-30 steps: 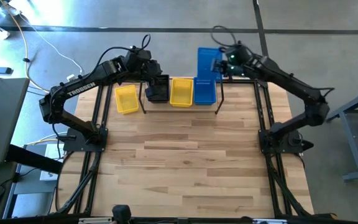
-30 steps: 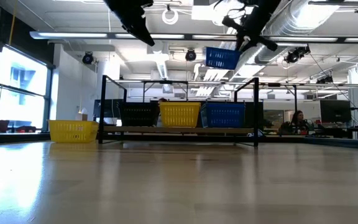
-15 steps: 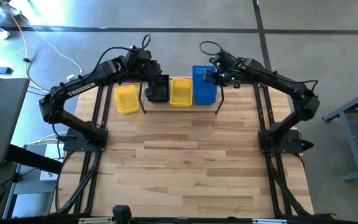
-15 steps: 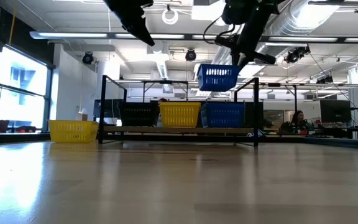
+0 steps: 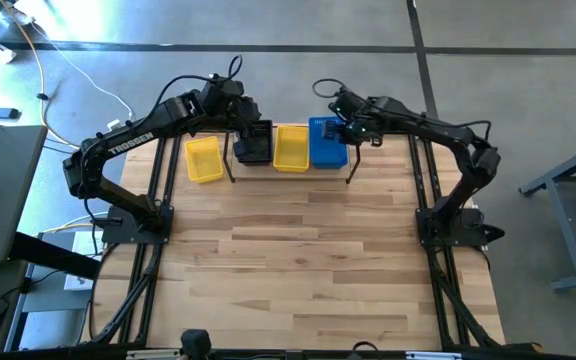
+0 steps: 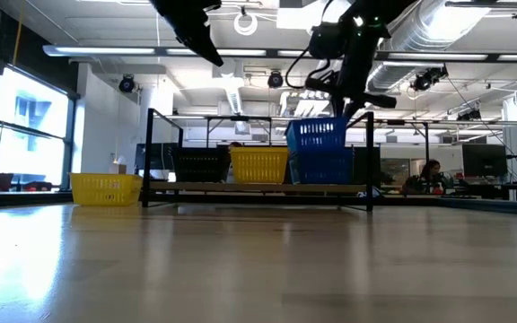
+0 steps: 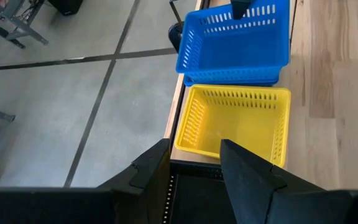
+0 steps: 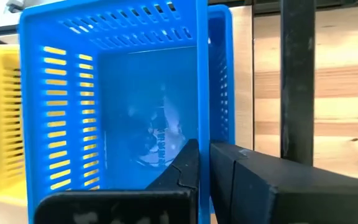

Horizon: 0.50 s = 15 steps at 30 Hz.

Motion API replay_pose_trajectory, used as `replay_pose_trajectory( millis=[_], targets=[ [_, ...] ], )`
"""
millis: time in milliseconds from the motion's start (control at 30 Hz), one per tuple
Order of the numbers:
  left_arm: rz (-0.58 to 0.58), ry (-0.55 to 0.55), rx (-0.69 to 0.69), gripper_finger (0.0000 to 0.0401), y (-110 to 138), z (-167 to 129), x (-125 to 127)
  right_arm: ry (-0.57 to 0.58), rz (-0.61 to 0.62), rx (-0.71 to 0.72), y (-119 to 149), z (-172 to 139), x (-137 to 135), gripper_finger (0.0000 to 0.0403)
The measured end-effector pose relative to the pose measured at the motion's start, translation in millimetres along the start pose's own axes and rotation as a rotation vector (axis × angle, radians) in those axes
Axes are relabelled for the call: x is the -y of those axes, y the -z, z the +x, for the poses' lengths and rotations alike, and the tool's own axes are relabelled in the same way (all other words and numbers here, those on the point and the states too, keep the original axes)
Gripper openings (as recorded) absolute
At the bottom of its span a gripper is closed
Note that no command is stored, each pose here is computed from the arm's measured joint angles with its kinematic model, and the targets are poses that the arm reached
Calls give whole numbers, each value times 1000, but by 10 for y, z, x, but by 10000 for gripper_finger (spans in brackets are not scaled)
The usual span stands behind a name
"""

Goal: Stack baskets on shelf by color
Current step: Stack the blue bin on the blue bin on the shelf

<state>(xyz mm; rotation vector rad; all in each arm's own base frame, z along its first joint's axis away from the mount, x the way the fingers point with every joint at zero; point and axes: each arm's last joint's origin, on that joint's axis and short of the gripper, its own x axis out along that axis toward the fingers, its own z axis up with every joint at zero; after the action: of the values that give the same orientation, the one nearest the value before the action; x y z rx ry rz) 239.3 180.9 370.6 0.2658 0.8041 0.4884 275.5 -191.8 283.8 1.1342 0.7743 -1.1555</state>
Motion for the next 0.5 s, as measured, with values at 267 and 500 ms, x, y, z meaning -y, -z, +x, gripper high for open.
replay_pose_trajectory(
  millis=[267,500],
  targets=[
    [0,0,0,131,0,0,0,34,-24,-2,-8,115,-12,1],
    [0,0,0,131,0,0,0,48,-28,9,-12,157,-21,46]
  ],
)
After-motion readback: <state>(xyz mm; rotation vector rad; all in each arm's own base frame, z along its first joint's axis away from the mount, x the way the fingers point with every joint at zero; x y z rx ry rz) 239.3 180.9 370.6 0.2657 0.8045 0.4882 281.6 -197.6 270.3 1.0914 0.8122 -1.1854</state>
